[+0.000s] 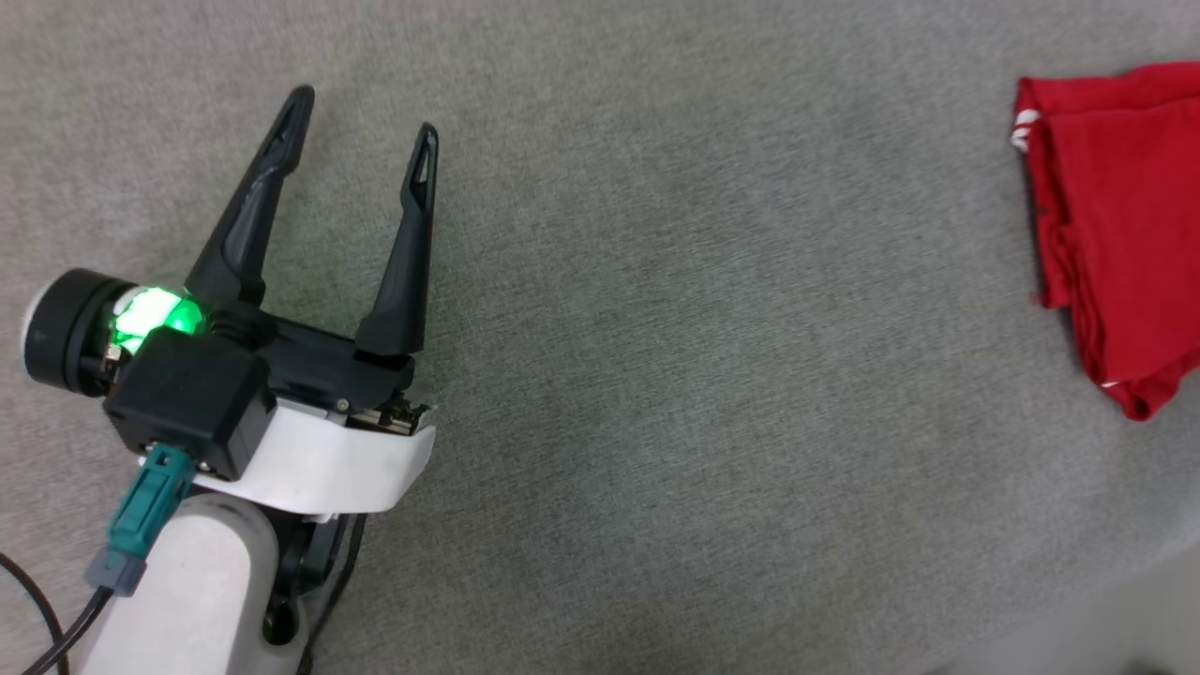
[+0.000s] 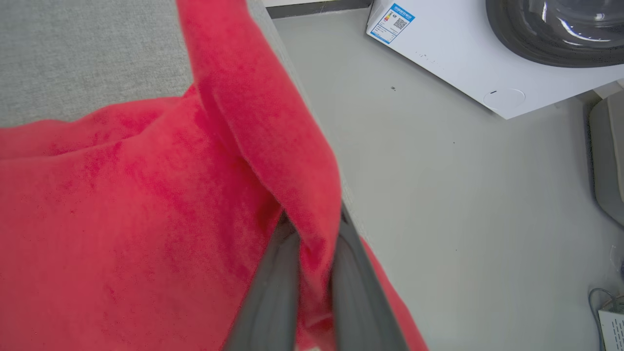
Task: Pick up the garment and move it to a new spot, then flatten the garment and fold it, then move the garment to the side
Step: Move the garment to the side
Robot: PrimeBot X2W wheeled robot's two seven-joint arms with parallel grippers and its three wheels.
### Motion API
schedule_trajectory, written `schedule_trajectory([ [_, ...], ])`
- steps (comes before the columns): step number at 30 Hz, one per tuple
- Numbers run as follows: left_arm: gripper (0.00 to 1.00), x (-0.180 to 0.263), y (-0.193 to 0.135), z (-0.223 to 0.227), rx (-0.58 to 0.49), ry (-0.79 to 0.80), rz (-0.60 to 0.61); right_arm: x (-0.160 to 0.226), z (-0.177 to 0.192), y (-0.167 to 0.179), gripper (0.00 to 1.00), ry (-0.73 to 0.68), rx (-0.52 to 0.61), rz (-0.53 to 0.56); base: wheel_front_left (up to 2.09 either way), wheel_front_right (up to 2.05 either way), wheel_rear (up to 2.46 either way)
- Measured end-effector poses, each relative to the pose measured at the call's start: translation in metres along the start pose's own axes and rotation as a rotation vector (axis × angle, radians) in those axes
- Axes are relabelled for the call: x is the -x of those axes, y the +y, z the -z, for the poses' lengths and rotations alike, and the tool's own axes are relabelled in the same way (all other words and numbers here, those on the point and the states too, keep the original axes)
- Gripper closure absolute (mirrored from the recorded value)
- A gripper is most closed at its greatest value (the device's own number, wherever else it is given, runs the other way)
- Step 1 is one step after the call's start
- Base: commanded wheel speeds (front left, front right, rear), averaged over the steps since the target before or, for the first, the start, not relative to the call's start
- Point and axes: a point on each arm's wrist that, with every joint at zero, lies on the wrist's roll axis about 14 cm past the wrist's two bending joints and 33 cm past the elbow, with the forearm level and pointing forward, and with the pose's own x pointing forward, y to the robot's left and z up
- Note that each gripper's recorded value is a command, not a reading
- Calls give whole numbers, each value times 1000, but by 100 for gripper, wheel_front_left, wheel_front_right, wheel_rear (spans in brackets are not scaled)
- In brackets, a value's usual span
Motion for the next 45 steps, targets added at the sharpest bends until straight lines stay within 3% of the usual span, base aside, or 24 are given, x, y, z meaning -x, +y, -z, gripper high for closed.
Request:
schedule_trajectory([
  [1, 0, -1, 2, 3, 0, 4, -1, -5, 4, 2, 100, 5, -6, 5, 0, 0, 0],
  [2, 0, -1, 3, 8, 3, 11, -2, -10, 8, 7, 84, 6, -4, 4, 0, 0, 0],
  [3, 0, 0, 5, 12, 6, 18, -3, -14, 13, 13, 53, 8, -12, -1, 0, 0, 0],
  [4, 0, 1, 6, 15, 8, 25, -7, -18, 18, 18, 0, 14, -15, -4, 0, 0, 0],
  [8, 0, 3, 10, 17, 3, 34, -16, -25, 27, 27, 0, -4, -29, -6, 0, 0, 0],
  [12, 0, 4, 11, 11, -4, 28, -26, -20, 19, 14, 0, -79, -44, 28, 0, 0, 0],
  [22, 0, 29, 3, -23, 22, -19, -104, 29, -21, 7, 0, -360, -4, 10, 0, 0, 0],
  [31, 0, 72, 3, -54, 3, -30, -208, 94, -22, 55, 0, -543, -93, -147, 0, 0, 0],
  [45, 0, 163, 46, -75, -58, -15, -474, 183, -43, 180, 0, -710, -161, -517, 0, 0, 0],
])
